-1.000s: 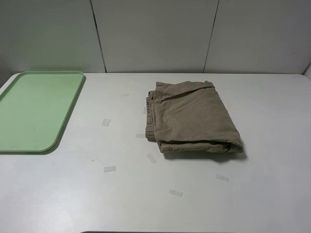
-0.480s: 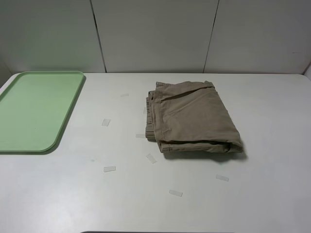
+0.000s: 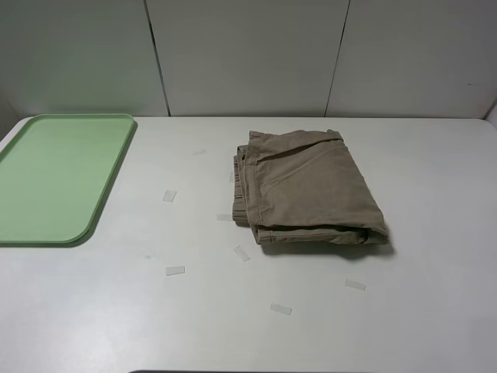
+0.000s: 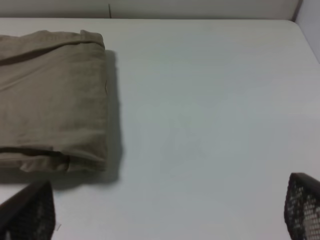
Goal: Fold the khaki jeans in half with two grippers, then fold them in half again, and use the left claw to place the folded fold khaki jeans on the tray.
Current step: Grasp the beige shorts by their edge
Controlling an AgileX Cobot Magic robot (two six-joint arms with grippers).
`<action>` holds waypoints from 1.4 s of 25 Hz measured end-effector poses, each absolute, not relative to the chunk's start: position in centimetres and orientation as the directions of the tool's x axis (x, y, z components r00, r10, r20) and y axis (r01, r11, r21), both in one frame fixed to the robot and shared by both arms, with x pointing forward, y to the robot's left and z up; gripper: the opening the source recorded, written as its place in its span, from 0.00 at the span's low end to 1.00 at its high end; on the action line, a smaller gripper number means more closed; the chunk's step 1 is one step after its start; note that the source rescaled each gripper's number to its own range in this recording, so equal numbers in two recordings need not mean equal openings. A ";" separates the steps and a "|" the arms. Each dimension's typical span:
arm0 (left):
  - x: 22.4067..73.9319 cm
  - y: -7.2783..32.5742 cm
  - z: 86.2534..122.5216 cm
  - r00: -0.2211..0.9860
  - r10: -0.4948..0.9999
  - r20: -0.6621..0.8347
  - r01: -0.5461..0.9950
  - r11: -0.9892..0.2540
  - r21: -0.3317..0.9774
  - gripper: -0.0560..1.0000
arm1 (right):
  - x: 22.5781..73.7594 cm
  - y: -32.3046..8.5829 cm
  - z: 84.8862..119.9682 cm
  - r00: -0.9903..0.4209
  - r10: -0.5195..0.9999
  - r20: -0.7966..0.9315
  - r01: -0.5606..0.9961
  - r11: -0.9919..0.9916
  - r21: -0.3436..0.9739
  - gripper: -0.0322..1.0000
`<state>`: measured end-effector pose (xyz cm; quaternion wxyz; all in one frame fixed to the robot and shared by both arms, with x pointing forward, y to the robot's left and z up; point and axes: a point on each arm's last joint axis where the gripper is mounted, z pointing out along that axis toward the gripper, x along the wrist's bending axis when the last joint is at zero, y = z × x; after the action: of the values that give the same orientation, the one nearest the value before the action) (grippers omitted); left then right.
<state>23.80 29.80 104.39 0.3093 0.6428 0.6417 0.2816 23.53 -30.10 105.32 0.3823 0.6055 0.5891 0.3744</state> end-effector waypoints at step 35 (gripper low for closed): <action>49.9 15.0 97.5 0.267 0.922 -0.279 0.900 -0.135 0.414 0.90 | 23.5 -30.1 105.3 0.026 1.000 0.003 0.427 -0.014 0.904 1.00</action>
<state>49.86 14.98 97.48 0.2577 0.7531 0.6049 0.0216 23.53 -30.10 105.32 0.3823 0.6055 0.5891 0.3744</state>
